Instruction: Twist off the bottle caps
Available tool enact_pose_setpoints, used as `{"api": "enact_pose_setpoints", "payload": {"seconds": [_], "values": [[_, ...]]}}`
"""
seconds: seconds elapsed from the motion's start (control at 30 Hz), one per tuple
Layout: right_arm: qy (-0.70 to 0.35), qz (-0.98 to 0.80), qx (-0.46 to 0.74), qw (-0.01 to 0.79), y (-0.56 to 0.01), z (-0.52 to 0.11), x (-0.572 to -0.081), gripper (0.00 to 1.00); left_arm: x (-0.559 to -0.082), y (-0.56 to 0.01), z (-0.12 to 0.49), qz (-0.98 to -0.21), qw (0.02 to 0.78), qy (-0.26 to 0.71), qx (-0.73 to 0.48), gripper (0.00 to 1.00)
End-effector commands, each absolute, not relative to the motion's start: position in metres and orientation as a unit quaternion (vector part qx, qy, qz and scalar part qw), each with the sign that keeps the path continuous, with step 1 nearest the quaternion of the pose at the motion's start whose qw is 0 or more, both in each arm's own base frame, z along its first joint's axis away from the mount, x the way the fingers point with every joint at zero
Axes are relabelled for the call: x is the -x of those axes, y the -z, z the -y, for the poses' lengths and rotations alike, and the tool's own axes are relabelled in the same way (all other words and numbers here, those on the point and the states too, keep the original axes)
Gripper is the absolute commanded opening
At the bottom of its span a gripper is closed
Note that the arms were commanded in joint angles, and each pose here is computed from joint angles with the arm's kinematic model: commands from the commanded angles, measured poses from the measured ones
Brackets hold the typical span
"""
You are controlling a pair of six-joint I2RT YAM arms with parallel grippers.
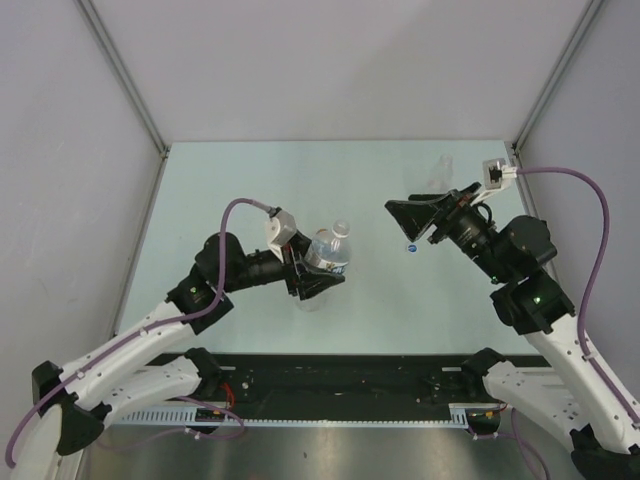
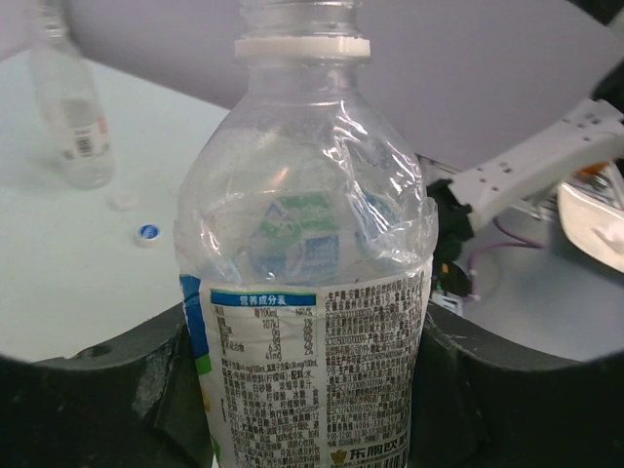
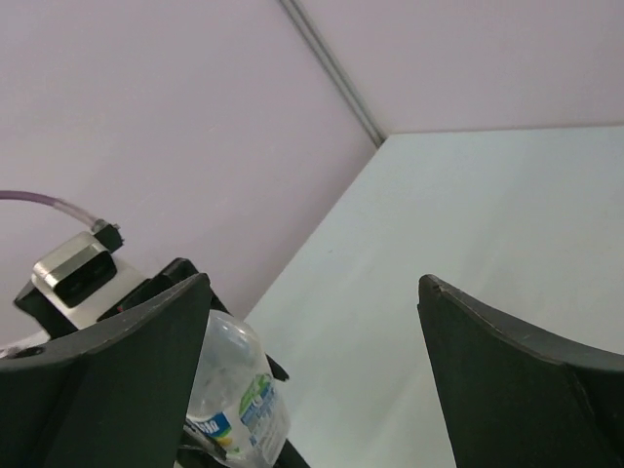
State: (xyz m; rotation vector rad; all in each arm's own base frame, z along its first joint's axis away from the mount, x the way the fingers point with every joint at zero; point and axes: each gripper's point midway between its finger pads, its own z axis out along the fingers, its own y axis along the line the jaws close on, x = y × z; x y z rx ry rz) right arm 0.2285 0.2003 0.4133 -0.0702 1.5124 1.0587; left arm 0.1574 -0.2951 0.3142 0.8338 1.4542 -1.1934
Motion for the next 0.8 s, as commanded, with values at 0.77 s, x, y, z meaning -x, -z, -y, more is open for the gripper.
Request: {"api": "enact_pose_setpoints", "payload": {"seconds": [0.77], "values": [[-0.53, -0.665, 0.204, 0.486, -0.381, -0.281, -0.182, 0.77, -0.149, -0.316, 0.321, -0.576, 0.466, 0.533, -0.409, 0.01]]}}
